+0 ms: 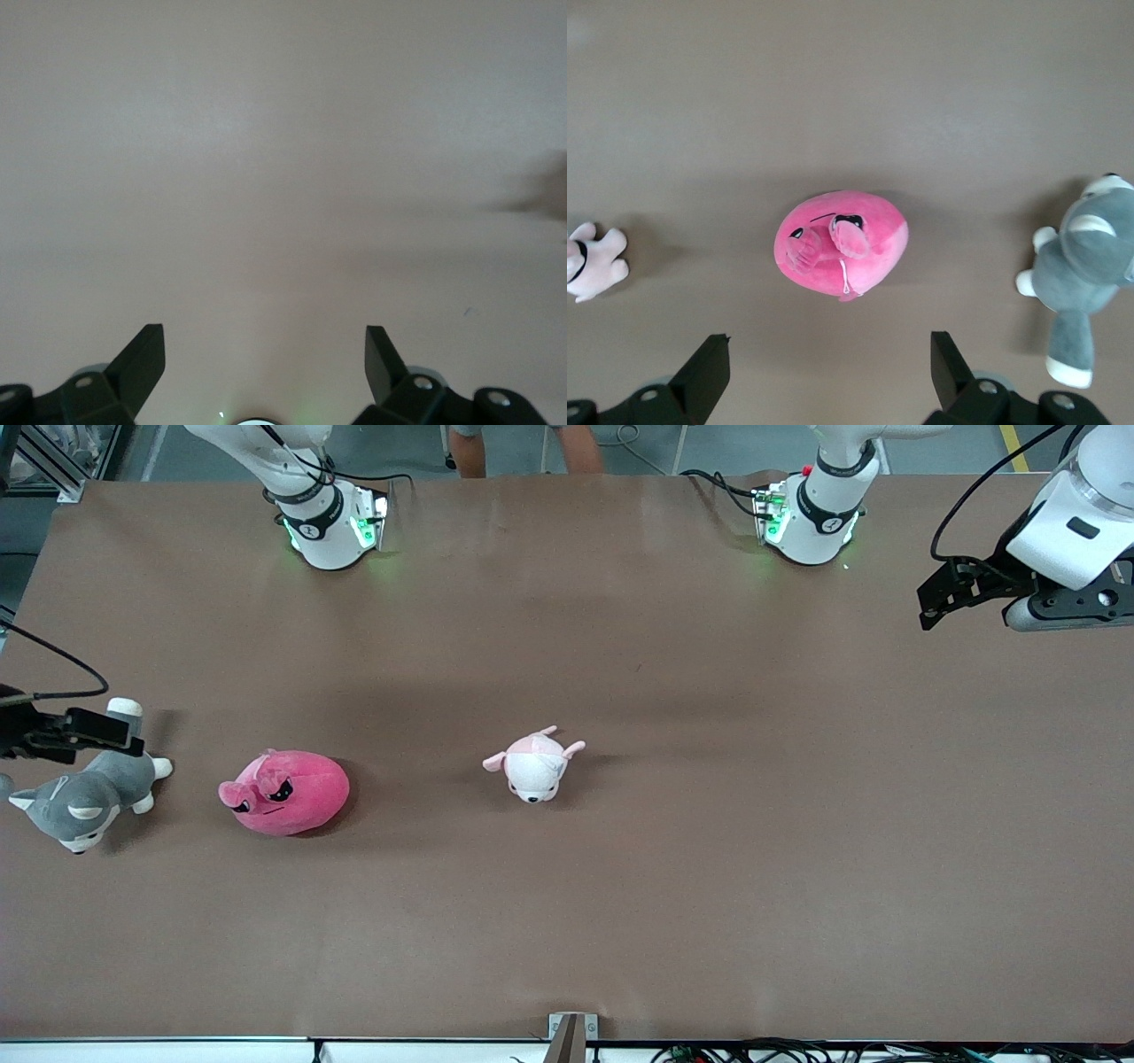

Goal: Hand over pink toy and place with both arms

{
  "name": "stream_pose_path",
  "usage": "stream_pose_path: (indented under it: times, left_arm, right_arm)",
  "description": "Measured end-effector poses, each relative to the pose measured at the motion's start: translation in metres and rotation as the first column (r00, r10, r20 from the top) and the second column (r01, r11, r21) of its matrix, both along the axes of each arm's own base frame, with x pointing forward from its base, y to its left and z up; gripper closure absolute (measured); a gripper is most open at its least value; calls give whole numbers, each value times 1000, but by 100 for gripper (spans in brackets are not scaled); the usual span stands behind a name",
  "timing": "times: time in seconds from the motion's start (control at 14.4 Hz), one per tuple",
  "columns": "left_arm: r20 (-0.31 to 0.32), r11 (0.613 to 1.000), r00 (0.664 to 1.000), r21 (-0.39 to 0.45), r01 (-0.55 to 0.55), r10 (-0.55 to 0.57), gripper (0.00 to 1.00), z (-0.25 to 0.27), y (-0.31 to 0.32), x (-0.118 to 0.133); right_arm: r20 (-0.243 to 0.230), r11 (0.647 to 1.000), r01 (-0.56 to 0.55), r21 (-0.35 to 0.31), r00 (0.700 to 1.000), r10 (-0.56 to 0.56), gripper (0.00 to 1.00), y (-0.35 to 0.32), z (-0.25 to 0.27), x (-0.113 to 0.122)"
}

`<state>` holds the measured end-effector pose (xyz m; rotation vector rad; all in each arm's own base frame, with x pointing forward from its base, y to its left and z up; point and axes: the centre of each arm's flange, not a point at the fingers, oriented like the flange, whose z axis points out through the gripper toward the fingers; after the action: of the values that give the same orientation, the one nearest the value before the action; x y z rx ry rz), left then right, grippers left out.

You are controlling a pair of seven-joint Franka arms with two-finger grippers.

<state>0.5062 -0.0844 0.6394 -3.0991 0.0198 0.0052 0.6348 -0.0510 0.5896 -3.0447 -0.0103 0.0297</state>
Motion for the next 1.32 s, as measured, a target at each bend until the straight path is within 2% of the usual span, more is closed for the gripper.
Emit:
stream_pose_path:
  times: [0.35, 0.49, 0.9, 1.32]
  left_arm:
    - [-2, 999, 999, 0, 39, -39, 0, 0, 7, 1]
    - [-1, 999, 999, -1, 42, -42, 0, 1, 7, 1]
    - [20, 999, 999, -4, 33, -33, 0, 10, 12, 6]
    - [28, 1000, 999, -6, 24, -24, 0, 14, 16, 8]
  right_arm:
    - [98, 999, 22, -40, 995, -18, 0, 0, 64, -30]
    - [122, 999, 28, -44, 992, -23, 0, 0, 81, -41]
    - [123, 996, 33, -79, 992, -23, 0, 1, 73, -75]
    - [111, 996, 39, -85, 993, -29, 0, 5, 59, -109]
